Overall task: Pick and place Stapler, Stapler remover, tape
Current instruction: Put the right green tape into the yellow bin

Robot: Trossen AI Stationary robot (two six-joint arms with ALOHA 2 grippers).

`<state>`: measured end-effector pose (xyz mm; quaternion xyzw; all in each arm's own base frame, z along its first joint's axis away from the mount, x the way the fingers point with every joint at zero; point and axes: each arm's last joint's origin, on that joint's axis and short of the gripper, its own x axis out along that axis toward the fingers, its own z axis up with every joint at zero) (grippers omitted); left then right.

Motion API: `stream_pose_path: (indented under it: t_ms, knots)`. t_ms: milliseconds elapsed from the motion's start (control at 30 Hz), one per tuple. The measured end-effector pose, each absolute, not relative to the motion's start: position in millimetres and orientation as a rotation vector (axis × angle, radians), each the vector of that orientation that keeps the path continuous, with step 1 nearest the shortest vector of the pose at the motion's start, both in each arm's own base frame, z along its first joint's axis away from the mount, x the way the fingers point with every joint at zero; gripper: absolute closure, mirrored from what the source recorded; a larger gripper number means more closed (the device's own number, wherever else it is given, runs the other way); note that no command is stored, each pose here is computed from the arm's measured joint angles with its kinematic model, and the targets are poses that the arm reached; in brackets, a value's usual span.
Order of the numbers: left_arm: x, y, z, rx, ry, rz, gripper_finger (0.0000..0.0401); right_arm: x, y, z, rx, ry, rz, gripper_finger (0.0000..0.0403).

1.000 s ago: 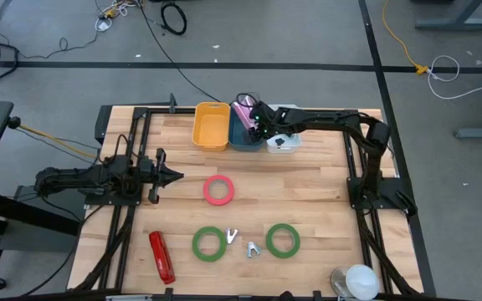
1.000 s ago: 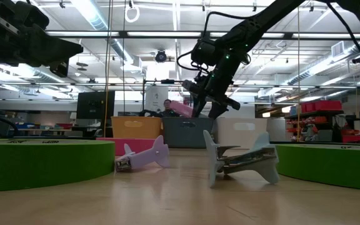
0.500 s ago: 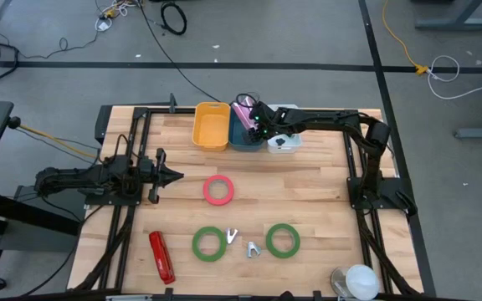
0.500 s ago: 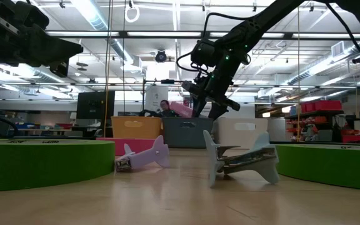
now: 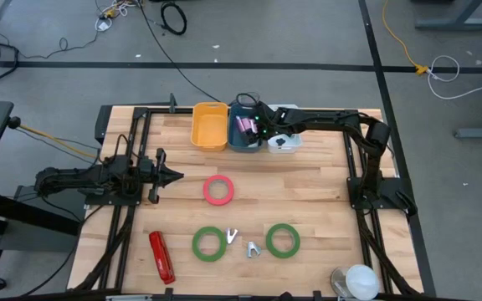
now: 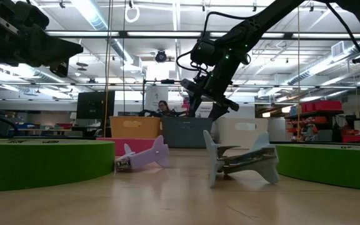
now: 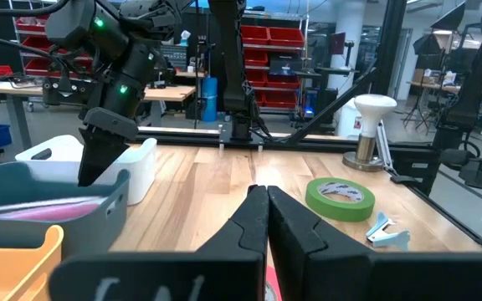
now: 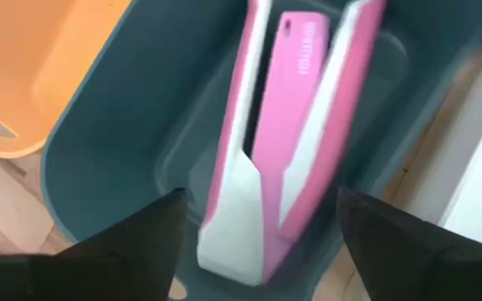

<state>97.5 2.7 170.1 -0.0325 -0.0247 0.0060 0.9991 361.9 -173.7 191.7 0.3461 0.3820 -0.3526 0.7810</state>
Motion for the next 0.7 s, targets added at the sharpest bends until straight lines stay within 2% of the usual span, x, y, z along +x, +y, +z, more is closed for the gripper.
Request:
stream_pose_path:
  t_ms: [300, 700]
  knots:
    - [98, 3, 170, -0.065, -0.049, 0.012, 0.0391, 361, -173, 196, 0.748, 0.812, -0.756, 0.0095]
    - [98, 3, 170, -0.065, -0.049, 0.012, 0.0391, 367, -154, 256, 0.632, 0.663, -0.637, 0.0115]
